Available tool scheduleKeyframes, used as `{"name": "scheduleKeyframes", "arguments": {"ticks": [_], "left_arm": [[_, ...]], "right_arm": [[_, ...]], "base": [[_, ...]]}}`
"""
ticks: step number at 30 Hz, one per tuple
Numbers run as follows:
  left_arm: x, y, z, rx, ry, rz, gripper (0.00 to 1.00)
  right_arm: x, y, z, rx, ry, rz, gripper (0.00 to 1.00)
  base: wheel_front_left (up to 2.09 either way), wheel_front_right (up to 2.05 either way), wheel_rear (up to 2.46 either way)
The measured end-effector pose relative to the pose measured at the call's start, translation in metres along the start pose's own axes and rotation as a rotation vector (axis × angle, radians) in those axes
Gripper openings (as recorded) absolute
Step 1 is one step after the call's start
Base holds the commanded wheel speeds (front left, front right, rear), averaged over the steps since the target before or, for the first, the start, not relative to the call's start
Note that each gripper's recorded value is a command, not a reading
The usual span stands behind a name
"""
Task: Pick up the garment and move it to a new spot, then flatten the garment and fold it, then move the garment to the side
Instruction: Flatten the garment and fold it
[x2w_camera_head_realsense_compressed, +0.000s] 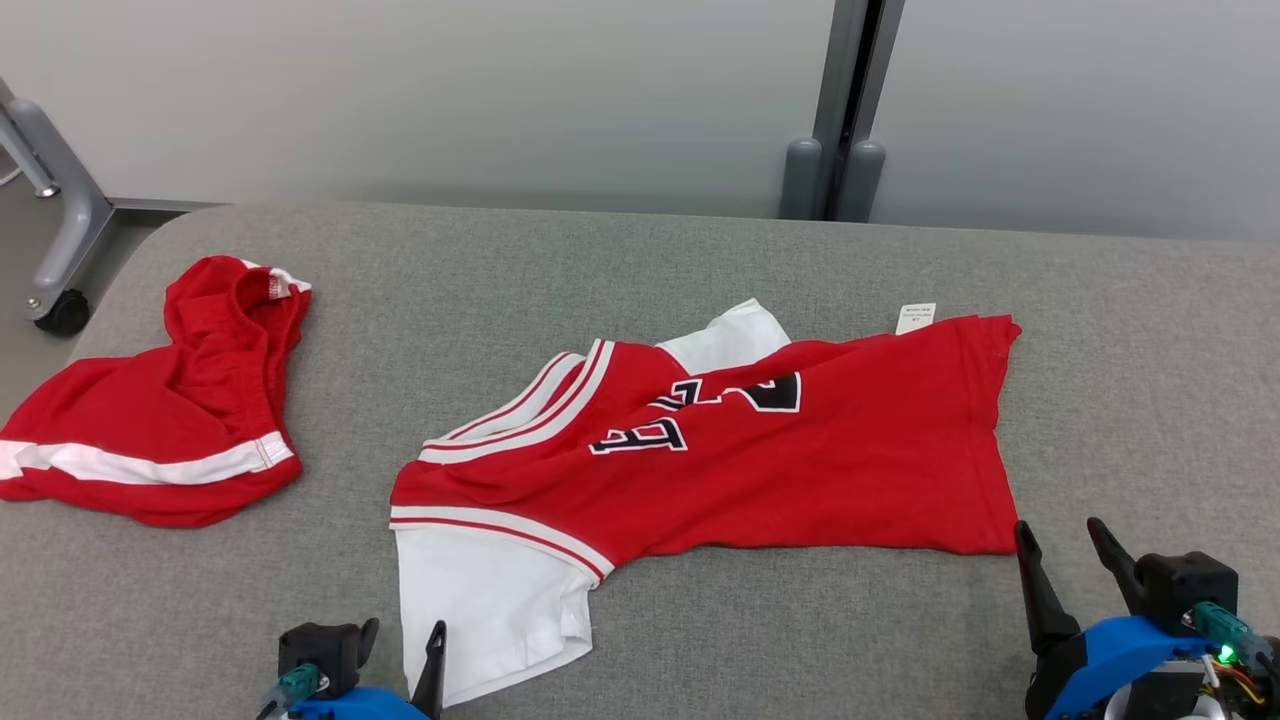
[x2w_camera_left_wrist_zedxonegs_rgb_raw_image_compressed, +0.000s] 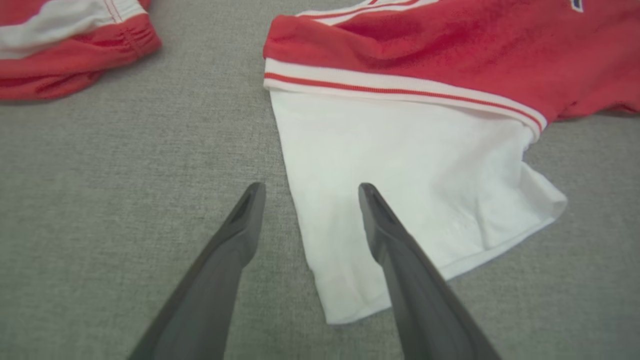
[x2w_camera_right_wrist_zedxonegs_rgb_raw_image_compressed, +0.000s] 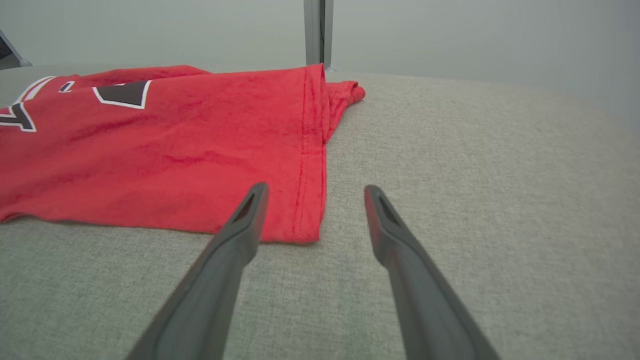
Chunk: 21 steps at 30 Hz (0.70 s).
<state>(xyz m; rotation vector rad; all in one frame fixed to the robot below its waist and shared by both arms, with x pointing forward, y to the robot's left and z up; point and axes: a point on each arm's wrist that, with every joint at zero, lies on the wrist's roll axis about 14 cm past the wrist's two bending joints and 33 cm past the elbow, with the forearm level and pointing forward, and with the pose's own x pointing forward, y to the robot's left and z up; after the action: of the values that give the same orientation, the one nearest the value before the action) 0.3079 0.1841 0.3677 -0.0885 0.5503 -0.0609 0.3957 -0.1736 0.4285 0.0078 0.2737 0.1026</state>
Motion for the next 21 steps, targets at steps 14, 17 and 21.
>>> {"name": "scheduleKeyframes", "arguments": {"ticks": [14, 17, 21], "left_arm": [[-0.013, -0.014, -0.026, -0.051, 0.251, -0.073, 1.00], [-0.015, -0.018, -0.028, -0.057, 0.272, -0.087, 1.00], [-0.018, -0.020, -0.030, -0.063, 0.288, -0.090, 0.41]], "right_arm": [[0.005, -0.004, -0.005, 0.000, 0.017, -0.005, 1.00], [0.006, -0.004, -0.005, 0.003, 0.015, -0.005, 1.00], [0.007, -0.003, -0.006, 0.003, 0.019, -0.003, 1.00]], "base": [[0.00, 0.00, 0.00], [0.00, 0.00, 0.00], [0.00, 0.00, 0.00]]}}
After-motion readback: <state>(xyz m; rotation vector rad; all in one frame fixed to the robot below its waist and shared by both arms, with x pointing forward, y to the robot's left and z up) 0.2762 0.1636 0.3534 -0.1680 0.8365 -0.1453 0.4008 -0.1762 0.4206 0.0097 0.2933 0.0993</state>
